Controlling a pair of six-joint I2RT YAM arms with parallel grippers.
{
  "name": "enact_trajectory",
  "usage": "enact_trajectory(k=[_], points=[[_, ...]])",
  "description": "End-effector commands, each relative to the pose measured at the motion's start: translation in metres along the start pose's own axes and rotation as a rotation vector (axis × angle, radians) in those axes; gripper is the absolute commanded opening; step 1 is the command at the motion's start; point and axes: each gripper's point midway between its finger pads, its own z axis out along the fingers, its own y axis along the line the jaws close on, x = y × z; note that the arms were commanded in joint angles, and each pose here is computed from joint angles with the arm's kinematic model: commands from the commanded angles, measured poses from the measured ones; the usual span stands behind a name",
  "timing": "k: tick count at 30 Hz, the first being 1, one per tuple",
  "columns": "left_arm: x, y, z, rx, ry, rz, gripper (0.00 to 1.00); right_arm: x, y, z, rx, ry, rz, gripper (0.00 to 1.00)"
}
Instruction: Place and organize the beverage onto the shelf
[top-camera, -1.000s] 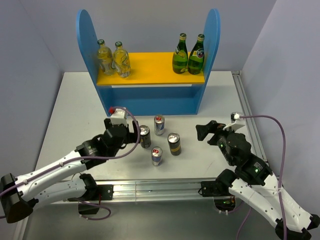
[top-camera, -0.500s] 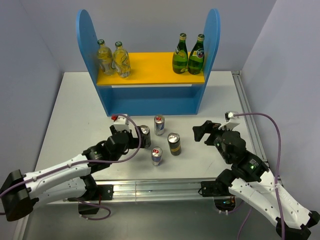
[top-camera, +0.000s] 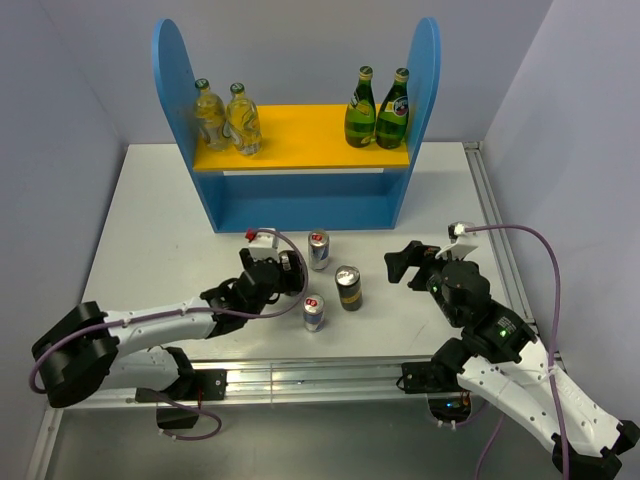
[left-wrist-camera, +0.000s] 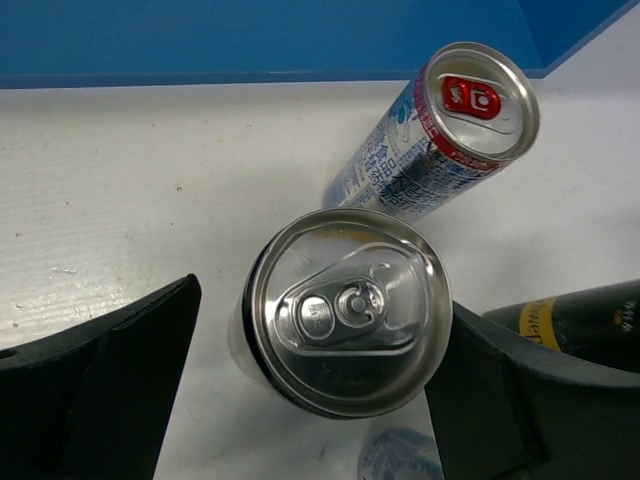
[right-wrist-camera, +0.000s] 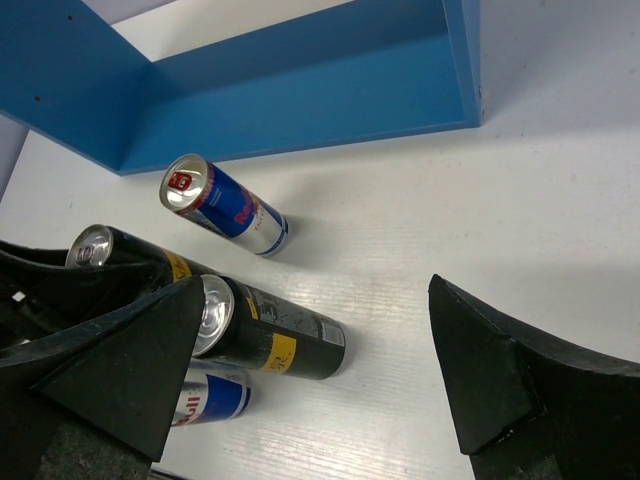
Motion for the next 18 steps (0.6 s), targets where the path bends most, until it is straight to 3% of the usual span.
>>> enact_trajectory(k=[1,2,4,5,7,8,9,10,18], points=[[-0.018,-0.003,0.009,-0.015,-0.102,-0.019,0.91,-0.007,0.007,0.001,-0.026,-0.028,0.001,1.00],[-0.014,0.000,0.013,-0.033,-0.100,-0.009,0.87,-0.006,0.007,0.001,-0.028,-0.027,0.001,1.00],[-0.014,0.007,0.017,-0.075,-0.122,-0.011,0.65,-0.007,0.007,0.001,-0.028,-0.028,0.003,1.00],[-0.014,0.008,0.018,-0.079,-0.128,-0.008,0.46,-0.007,0.007,0.001,-0.028,-0.030,0.004,1.00],[-0.016,0.010,0.020,-0.092,-0.145,-0.010,0.27,-0.005,0.007,0.001,-0.030,-0.026,0.002,1.00],[-0.017,0.012,0.021,-0.105,-0.150,-0.010,0.12,-0.006,0.007,0.001,-0.028,-0.028,0.004,1.00],[-0.019,0.013,0.021,-0.111,-0.154,-0.011,0.05,-0.006,0.006,0.001,-0.027,-0.029,0.003,1.00],[-0.023,0.014,0.021,-0.119,-0.159,-0.006,0.00,-0.006,0.006,0.001,-0.025,-0.029,0.005,1.00],[-0.082,0.038,0.013,-0.185,-0.264,-0.034,0.00,-0.007,0.007,0.000,-0.035,-0.039,0.011,1.00]])
